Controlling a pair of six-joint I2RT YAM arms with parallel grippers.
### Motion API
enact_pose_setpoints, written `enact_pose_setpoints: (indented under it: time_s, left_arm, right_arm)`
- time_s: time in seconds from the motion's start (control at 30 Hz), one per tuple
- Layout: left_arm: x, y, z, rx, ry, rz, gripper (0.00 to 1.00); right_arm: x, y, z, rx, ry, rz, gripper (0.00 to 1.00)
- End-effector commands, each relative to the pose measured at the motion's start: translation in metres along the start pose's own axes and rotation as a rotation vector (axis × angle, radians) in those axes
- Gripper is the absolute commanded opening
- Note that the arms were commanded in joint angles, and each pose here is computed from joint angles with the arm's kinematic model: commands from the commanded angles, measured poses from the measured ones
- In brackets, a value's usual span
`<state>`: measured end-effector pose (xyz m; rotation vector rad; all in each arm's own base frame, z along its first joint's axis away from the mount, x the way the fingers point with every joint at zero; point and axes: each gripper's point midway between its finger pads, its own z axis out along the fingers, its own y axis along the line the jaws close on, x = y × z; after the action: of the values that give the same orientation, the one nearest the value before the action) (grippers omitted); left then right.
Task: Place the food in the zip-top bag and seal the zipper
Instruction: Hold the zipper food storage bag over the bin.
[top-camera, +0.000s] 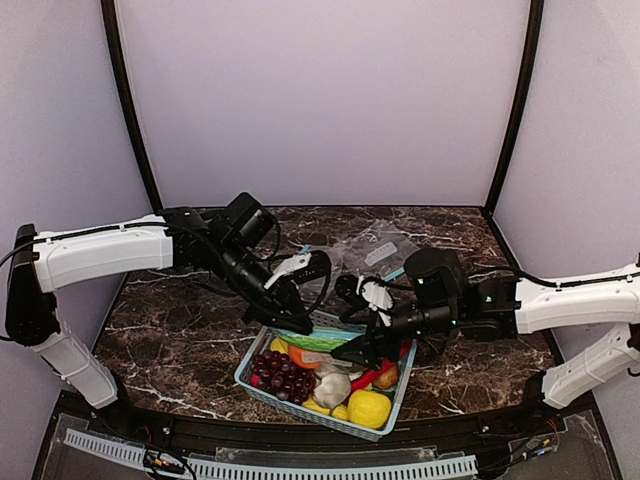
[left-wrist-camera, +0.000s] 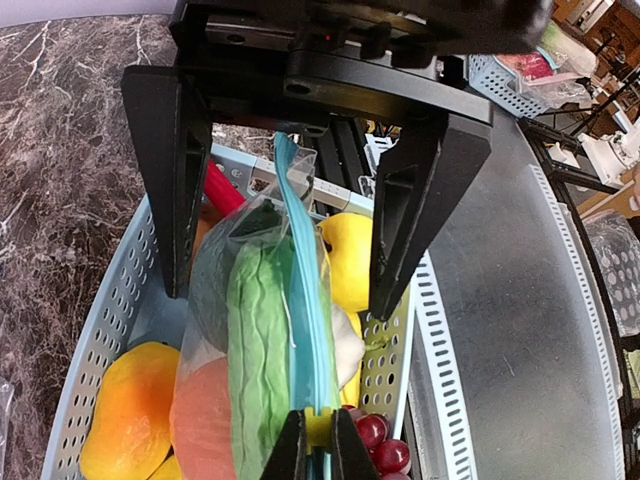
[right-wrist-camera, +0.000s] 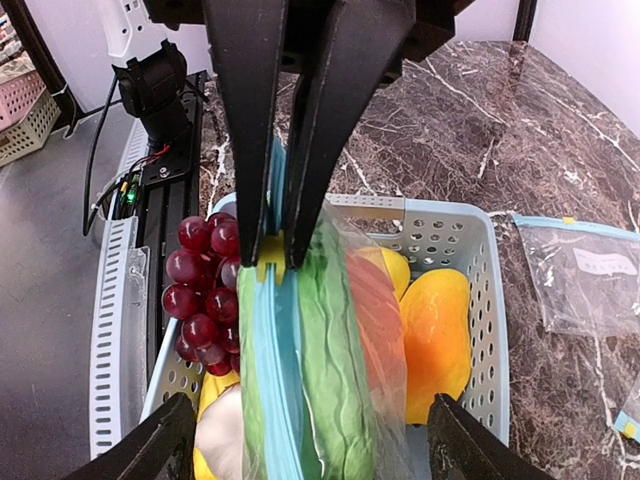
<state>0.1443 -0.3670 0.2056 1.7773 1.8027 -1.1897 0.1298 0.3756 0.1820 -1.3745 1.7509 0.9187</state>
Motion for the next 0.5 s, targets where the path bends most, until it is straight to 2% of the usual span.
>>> enact_pose_setpoints:
  time_s: [0.0, 0.33, 0.47]
  left_arm:
    - [-0.006, -0.013, -0.004, 0.051, -0.03, -0.004, 0.01]
    - [-0.006, -0.014, -0.004, 0.056, -0.031, 0.0, 0.01]
    - [-0.004, -0.012, -0.004, 0.044, -0.023, 0.003, 0.01]
  right_arm:
    - [-0.001, 0.004, 0.007, -0.028, 0.016, 0.0, 0.76]
    - [-0.009, 0.003, 0.019, -0.048, 0.023, -0.03, 0.64]
    - [-0.01, 0.005, 0.018, -0.058, 0.023, -0.029, 0.53]
